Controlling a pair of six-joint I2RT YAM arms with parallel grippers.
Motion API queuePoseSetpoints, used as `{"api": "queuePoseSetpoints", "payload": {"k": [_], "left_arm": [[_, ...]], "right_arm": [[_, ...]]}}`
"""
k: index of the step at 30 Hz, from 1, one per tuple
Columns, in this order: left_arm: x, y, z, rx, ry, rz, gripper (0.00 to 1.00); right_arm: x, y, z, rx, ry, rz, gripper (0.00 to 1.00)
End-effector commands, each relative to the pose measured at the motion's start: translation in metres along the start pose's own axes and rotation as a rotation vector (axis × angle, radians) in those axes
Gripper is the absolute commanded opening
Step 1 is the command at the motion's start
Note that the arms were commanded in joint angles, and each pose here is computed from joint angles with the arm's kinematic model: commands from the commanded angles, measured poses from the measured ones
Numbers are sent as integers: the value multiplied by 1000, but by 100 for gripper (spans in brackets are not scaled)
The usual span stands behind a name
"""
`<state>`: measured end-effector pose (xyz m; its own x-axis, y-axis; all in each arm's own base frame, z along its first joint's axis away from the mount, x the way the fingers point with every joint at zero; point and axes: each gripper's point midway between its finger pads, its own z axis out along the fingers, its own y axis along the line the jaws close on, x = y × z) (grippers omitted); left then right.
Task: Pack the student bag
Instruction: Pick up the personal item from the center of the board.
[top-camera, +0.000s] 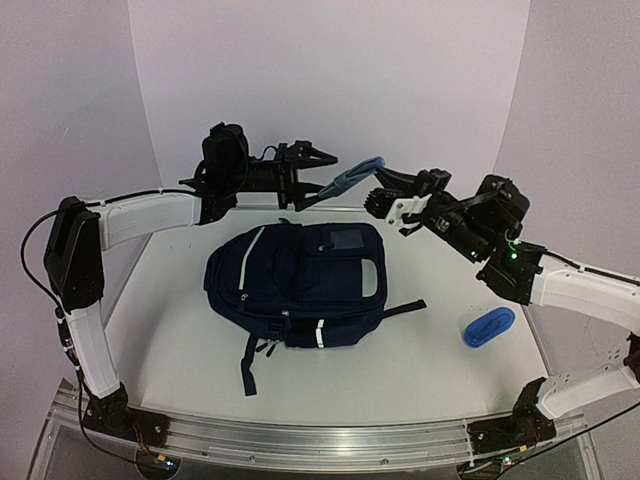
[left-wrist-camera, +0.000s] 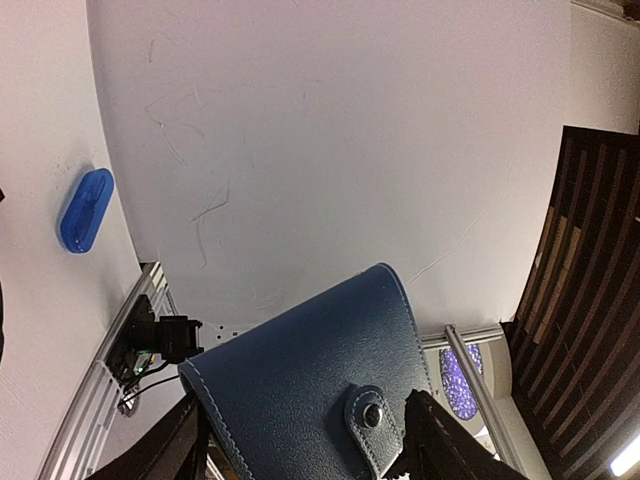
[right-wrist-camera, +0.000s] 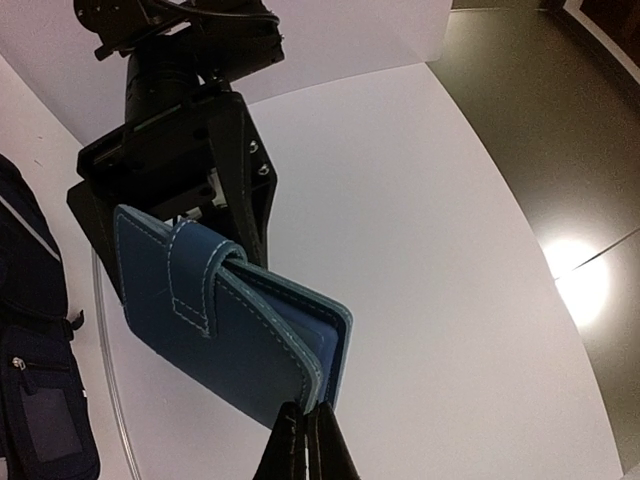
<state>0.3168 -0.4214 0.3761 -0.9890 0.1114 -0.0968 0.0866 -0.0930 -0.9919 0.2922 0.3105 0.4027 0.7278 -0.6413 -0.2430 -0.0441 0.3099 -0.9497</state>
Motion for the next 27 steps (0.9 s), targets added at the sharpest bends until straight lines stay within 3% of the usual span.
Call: {"api": "queuePoseSetpoints", "payload": {"k": [1, 5, 9, 16, 19, 27], "left_arm": [[3, -4, 2, 19, 42, 3, 66], [5, -1, 2, 20, 51, -17, 69], [6, -1, -1, 19, 50, -24, 86], [10, -10, -4, 34, 66, -6, 89], [11, -15, -6, 40, 61, 9, 78], [10, -30, -8, 83, 37, 49, 32]], "right_arm": [[-3, -28, 4, 130, 7, 11, 0], [-2, -32, 8, 146, 13, 16, 0], [-4, -35, 9, 154, 6, 16, 0], [-2, -27, 10, 136, 12, -1, 0], [-2, -24, 10, 129, 6, 1, 0], [-3, 0, 0, 62, -19, 2, 0]]}}
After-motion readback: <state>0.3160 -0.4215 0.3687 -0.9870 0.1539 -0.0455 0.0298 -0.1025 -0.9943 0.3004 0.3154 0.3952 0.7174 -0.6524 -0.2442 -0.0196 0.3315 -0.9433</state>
